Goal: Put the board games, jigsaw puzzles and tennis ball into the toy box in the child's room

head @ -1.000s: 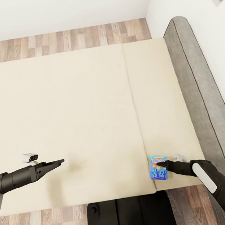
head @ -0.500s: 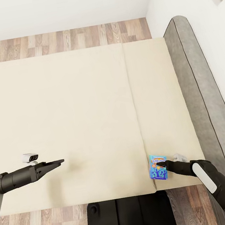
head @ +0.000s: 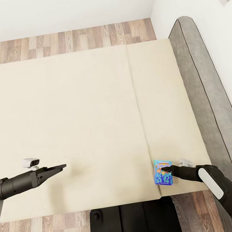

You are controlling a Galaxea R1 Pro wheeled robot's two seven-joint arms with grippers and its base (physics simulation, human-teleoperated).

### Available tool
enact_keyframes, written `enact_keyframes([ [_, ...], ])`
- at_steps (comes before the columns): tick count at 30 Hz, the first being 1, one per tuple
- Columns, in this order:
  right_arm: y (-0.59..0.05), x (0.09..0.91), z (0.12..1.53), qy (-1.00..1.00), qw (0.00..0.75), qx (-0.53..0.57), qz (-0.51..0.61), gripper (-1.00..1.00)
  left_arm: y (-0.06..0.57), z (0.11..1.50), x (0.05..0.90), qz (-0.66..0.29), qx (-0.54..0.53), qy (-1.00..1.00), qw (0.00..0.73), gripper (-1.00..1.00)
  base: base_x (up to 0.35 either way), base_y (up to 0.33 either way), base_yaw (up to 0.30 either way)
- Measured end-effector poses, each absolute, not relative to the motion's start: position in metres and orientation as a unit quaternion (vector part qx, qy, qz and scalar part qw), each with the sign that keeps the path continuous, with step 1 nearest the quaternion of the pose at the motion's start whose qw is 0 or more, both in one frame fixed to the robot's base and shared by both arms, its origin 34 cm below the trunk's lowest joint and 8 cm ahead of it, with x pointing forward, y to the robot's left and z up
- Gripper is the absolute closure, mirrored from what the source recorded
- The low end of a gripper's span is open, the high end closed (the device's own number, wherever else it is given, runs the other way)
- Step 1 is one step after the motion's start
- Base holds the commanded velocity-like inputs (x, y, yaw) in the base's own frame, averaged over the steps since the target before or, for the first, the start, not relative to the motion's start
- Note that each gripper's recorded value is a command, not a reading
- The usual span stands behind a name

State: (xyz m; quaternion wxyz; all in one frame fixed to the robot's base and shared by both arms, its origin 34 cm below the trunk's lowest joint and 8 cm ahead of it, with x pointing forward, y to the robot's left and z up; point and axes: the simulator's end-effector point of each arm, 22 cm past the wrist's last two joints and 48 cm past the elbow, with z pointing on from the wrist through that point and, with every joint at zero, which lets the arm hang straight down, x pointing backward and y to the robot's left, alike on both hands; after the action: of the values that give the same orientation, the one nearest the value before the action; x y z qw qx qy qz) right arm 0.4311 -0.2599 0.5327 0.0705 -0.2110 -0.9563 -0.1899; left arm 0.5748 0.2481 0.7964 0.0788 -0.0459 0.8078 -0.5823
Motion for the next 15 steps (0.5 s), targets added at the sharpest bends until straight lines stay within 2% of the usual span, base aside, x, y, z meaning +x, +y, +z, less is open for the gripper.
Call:
enact_keyframes([
  [15, -0.2590, 0.4313, 0.5327, -0.956, 0.070, -0.212, -0.191, -1.00, 0.2481, 0.7965, 0.5749, -0.582, -0.046, 0.808, 0.079, -1.00, 0.000, 0.000, 0.000],
])
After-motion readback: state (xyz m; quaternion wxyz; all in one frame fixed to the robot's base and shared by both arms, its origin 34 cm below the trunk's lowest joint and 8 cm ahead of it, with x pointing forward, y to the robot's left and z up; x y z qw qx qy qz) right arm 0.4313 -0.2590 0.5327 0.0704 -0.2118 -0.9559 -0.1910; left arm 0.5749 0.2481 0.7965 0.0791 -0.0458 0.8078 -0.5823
